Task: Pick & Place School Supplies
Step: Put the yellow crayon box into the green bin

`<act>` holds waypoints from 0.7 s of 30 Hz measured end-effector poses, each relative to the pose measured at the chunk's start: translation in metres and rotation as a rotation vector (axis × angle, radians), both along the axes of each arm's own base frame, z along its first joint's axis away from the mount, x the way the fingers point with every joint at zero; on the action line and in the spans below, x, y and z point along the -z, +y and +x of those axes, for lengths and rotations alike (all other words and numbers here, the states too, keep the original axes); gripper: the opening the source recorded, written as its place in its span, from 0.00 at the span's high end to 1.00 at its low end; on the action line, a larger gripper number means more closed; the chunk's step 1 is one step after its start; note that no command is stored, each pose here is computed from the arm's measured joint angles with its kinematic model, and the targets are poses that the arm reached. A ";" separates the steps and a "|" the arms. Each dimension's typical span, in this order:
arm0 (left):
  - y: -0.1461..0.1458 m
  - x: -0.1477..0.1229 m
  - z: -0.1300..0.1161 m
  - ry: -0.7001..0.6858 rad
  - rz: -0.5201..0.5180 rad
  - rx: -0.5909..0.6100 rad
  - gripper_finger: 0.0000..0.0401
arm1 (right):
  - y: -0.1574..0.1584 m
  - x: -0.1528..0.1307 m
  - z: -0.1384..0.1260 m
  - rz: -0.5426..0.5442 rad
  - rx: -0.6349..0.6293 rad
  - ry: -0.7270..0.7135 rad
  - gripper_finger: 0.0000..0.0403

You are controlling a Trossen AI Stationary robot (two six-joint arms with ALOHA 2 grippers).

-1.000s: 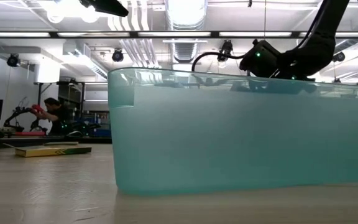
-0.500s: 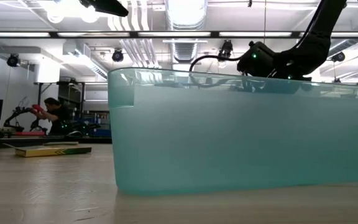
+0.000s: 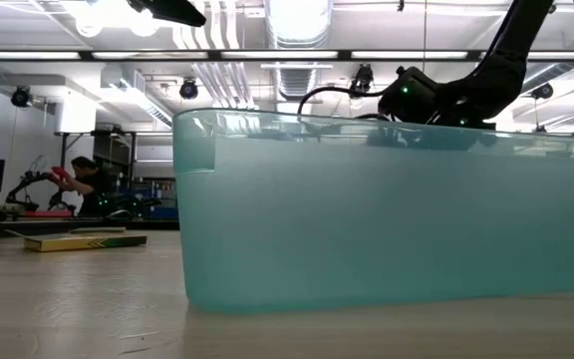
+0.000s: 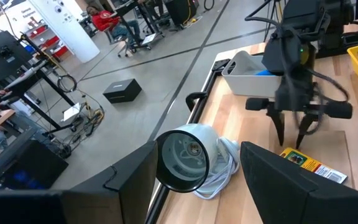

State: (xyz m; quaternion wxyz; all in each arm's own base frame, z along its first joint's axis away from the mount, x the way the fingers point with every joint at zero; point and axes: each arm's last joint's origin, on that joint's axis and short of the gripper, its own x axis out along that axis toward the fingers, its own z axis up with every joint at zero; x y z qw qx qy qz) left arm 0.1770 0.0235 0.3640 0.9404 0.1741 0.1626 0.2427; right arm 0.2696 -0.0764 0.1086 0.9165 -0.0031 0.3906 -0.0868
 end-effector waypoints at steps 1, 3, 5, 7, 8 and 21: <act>0.000 0.000 0.000 0.000 0.000 0.000 0.41 | -0.001 0.000 0.000 0.035 0.031 -0.010 0.67; 0.000 0.000 0.000 0.000 0.000 0.000 0.41 | -0.003 -0.001 -0.001 0.092 0.087 -0.025 0.67; 0.000 0.000 0.000 0.000 0.000 0.000 0.41 | -0.005 -0.002 -0.001 0.132 0.133 -0.039 0.67; 0.000 0.000 0.000 0.000 0.000 0.000 0.41 | -0.006 -0.004 -0.002 0.169 0.174 -0.056 0.67; 0.000 0.000 0.000 0.000 0.000 0.000 0.41 | -0.007 -0.006 -0.002 0.191 0.201 -0.066 0.67; 0.000 0.000 0.000 0.000 0.000 0.000 0.41 | -0.022 -0.014 -0.017 0.853 0.725 -0.151 0.67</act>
